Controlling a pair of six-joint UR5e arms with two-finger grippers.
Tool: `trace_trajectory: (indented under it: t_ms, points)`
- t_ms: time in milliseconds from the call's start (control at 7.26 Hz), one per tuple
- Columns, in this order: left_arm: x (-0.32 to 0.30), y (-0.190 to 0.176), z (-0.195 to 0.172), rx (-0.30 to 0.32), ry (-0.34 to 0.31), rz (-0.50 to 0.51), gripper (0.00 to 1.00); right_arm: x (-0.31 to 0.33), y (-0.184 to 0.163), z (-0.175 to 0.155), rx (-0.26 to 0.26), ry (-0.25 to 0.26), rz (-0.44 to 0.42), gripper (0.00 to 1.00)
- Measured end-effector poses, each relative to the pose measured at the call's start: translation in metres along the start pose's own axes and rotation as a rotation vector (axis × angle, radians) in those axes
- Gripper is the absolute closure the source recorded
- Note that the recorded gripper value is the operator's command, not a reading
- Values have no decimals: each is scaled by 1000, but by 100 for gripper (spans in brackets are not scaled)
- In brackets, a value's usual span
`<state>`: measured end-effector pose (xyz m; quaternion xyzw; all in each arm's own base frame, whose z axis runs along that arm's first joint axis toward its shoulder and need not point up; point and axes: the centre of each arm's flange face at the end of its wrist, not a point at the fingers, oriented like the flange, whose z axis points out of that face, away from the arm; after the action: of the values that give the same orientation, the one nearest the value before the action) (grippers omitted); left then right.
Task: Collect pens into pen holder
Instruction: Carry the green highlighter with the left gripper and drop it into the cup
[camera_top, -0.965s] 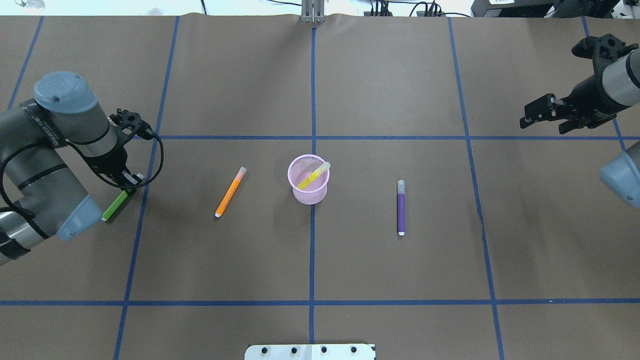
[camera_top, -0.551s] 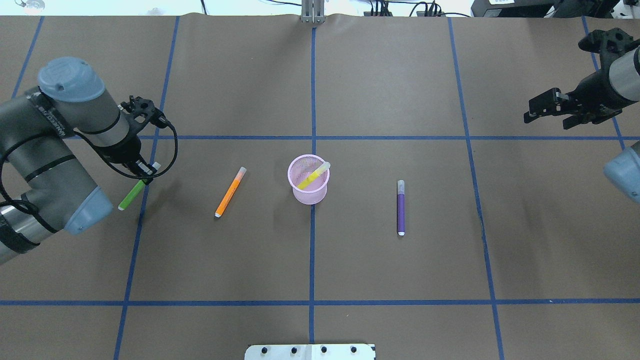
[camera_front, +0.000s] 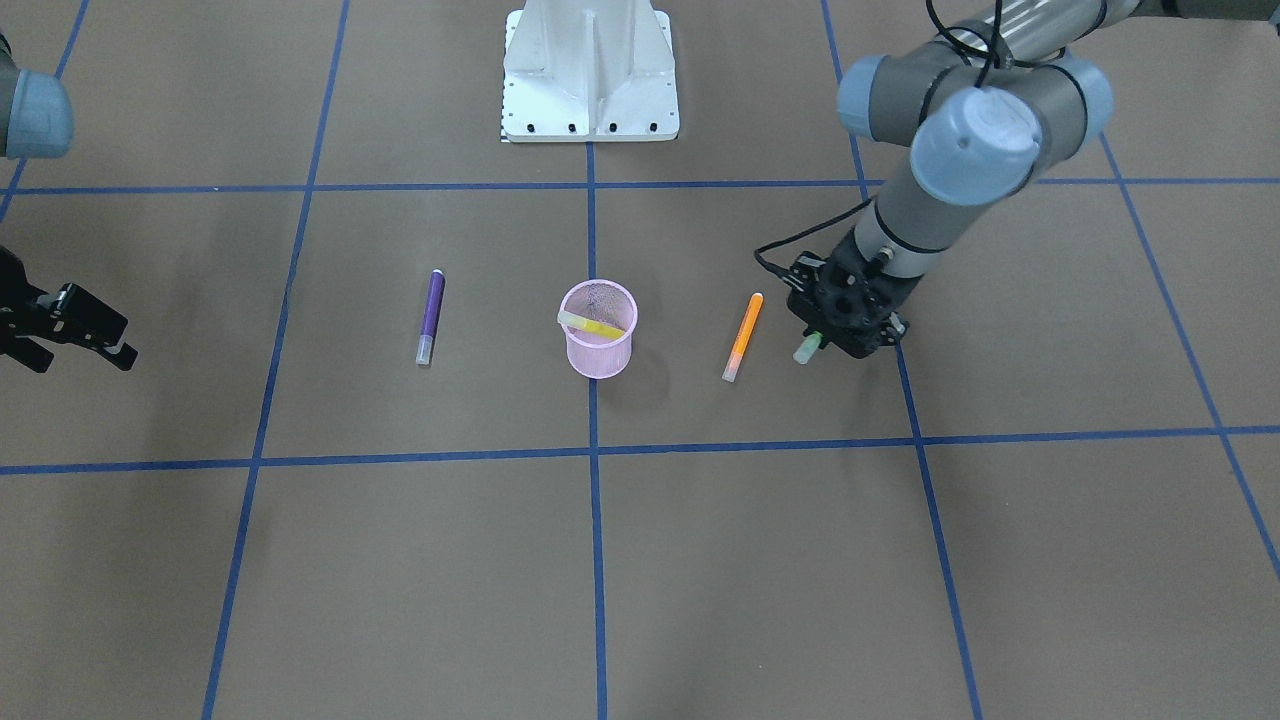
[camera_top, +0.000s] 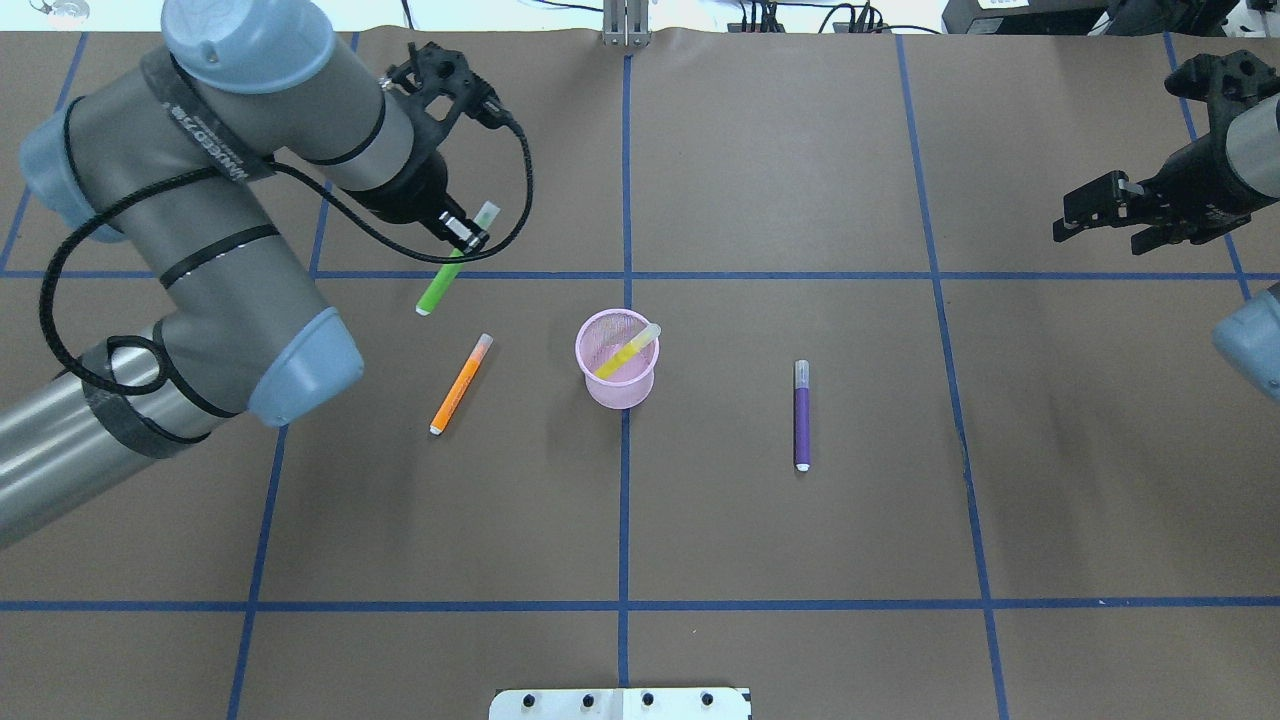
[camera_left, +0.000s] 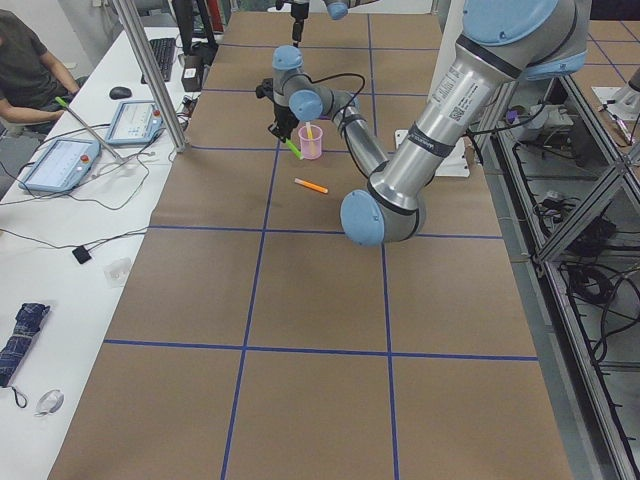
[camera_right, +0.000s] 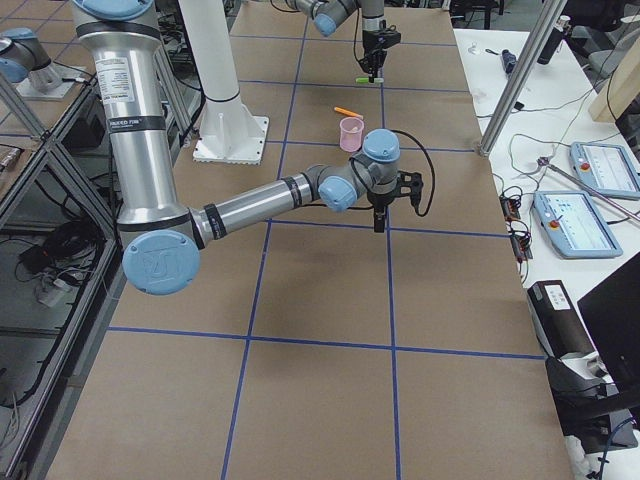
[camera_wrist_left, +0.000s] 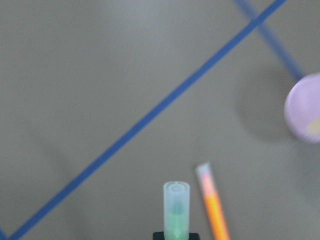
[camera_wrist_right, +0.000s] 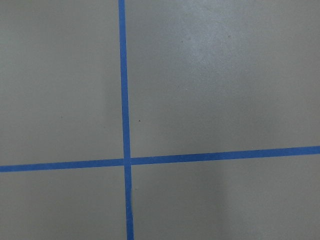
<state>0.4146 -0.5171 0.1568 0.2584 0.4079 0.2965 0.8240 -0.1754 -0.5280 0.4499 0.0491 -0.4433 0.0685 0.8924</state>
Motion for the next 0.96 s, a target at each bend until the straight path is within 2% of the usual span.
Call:
trace_trajectory:
  t_ms: [138, 413, 551, 827, 965]
  points:
    - [43, -18, -4, 67, -27, 42, 100, 0, 0, 0, 0, 1, 1, 0]
    - [110, -28, 17, 218, -114, 86, 100, 1, 0, 1, -1, 3, 2, 0]
    - [128, -26, 31, 266, -130, 65, 100, 1, 0, 1, -1, 3, 3, 0]
    - [139, -23, 51, 304, -122, 39, 100, 2, -1, 2, -1, 5, 3, 0]
    - [142, -21, 58, 303, -116, 29, 62, 3, -1, 3, -2, 6, 4, 0]
